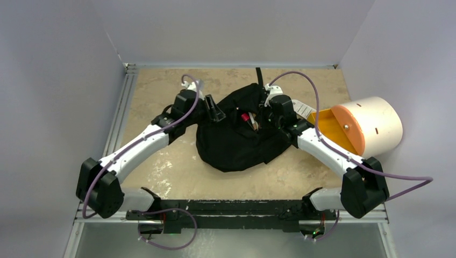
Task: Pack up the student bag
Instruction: Place the stationery in the student bag, then pick up the stationery from the center of the board.
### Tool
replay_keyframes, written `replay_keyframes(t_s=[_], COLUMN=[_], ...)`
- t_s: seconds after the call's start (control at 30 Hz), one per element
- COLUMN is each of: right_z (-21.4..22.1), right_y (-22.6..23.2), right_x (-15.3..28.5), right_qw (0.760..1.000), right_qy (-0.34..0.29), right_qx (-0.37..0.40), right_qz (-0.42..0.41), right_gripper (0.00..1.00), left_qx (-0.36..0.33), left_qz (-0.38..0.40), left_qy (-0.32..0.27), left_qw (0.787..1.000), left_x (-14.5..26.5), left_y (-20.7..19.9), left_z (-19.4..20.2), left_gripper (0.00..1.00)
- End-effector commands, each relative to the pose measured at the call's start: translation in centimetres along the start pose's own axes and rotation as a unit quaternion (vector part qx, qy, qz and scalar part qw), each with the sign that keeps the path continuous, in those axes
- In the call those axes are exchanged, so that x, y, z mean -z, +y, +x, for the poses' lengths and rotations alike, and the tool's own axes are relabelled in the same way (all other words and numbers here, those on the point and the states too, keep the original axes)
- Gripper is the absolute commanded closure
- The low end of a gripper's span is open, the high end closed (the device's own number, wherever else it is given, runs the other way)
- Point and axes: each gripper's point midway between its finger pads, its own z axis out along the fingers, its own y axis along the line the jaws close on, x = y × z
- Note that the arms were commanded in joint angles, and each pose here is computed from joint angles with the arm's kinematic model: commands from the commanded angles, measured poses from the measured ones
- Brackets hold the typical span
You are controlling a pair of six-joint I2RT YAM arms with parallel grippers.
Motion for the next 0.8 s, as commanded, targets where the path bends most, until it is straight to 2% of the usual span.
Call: replay_keyframes(t_s=[0.0, 0.27, 0.47, 0.67, 0.77], right_z=[-2.5, -1.9, -1.7, -1.3, -1.3], right_y=[1.8, 1.5, 1.4, 1.1, 1.2], right_x=[1.1, 0.8, 1.0, 1.2, 1.3], right_qw=[0.999, 0.999, 0.999, 1.0, 0.999], right_qy=[-0.037, -0.026, -0.024, -0.025, -0.025], right_qx=[0.002, 0.004, 0.006, 0.002, 0.003], right_qz=[-0.031, -0.027, -0.027, -0.019, -0.022], right_gripper=[1.0, 1.0, 1.0, 1.0, 1.0], left_qx=[-0.021, -0.012, 0.033, 0.033, 0.024], left_qz=[-0.111, -0.267, -0.309, -0.352, -0.374], left_qy=[-0.047, -0.101, -0.074, -0.061, -0.048], left_qw=[0.992, 0.958, 0.947, 0.933, 0.926], left_x=[2.4, 6.7, 5.6, 3.6, 3.0], left_y=[7.3, 17.1, 21.8, 24.8, 26.4], left_z=[-2.6, -7.9, -8.6, -10.0, -10.6], left_gripper=[0.53, 0.44, 0.33, 0.32, 0.37])
